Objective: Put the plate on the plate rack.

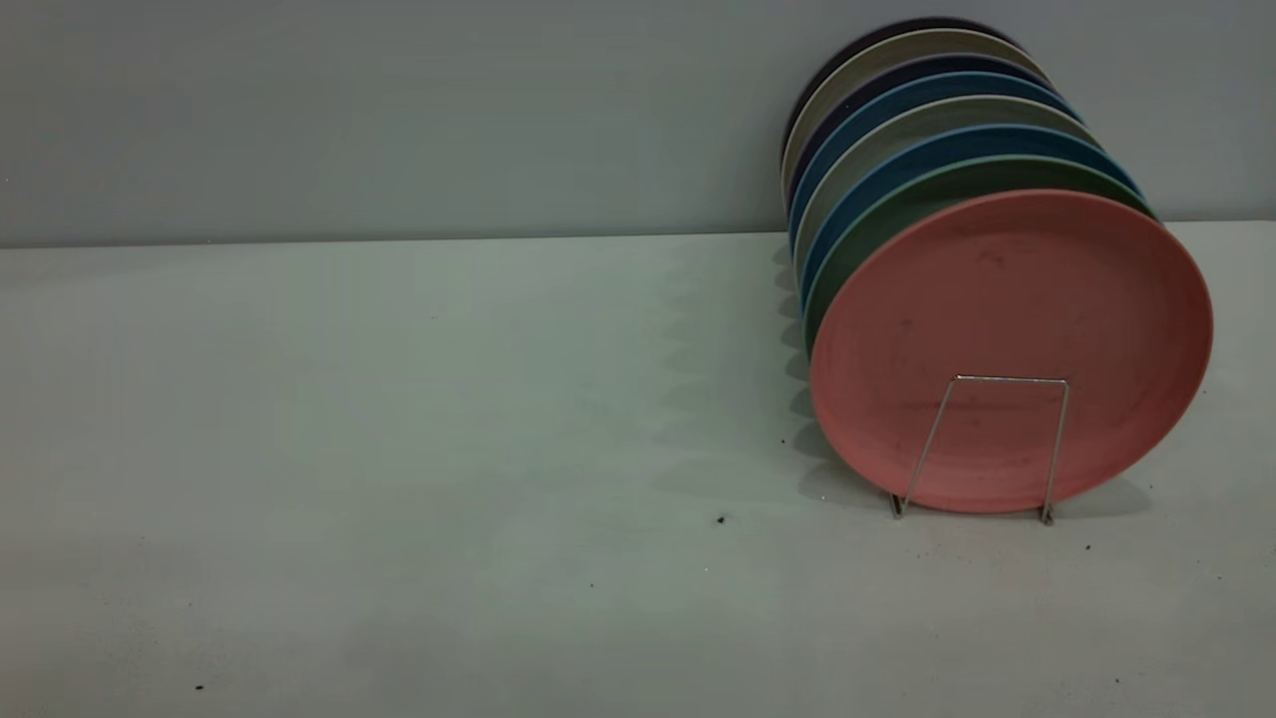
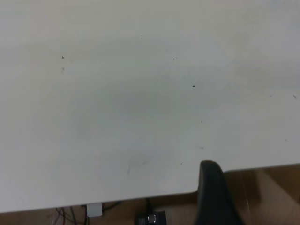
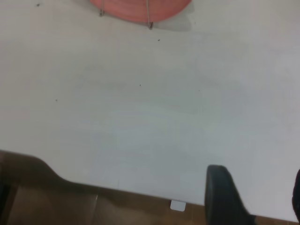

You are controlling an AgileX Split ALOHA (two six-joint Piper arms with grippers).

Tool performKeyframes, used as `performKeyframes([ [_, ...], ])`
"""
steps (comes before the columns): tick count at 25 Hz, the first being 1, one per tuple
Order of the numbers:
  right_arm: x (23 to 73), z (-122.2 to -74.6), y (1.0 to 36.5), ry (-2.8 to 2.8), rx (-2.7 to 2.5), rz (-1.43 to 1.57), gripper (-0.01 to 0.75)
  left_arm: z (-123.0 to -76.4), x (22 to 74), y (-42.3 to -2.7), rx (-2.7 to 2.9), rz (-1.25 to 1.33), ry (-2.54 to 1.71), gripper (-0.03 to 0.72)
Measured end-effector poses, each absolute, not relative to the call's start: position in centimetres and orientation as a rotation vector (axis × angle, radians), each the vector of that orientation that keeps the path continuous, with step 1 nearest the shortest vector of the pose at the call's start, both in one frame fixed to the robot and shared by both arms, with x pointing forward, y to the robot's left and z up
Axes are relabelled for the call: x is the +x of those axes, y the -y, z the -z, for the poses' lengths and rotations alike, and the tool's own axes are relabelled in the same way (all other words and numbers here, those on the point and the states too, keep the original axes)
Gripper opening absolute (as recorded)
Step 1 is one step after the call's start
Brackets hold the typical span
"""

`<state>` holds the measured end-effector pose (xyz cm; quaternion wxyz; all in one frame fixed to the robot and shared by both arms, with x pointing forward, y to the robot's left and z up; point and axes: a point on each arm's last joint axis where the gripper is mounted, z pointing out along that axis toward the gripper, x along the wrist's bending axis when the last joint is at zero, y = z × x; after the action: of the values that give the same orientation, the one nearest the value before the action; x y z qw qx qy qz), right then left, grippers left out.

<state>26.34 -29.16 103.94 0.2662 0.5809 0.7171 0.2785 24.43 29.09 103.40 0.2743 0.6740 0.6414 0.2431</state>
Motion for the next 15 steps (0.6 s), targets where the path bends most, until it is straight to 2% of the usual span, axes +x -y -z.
performKeyframes([
  [15, 26.35, -103.94, 29.16, -1.936, 1.569, -0.752, 0.375, -103.40, 24.43, -29.16, 1.815, -0.662, -1.729, 0.468],
])
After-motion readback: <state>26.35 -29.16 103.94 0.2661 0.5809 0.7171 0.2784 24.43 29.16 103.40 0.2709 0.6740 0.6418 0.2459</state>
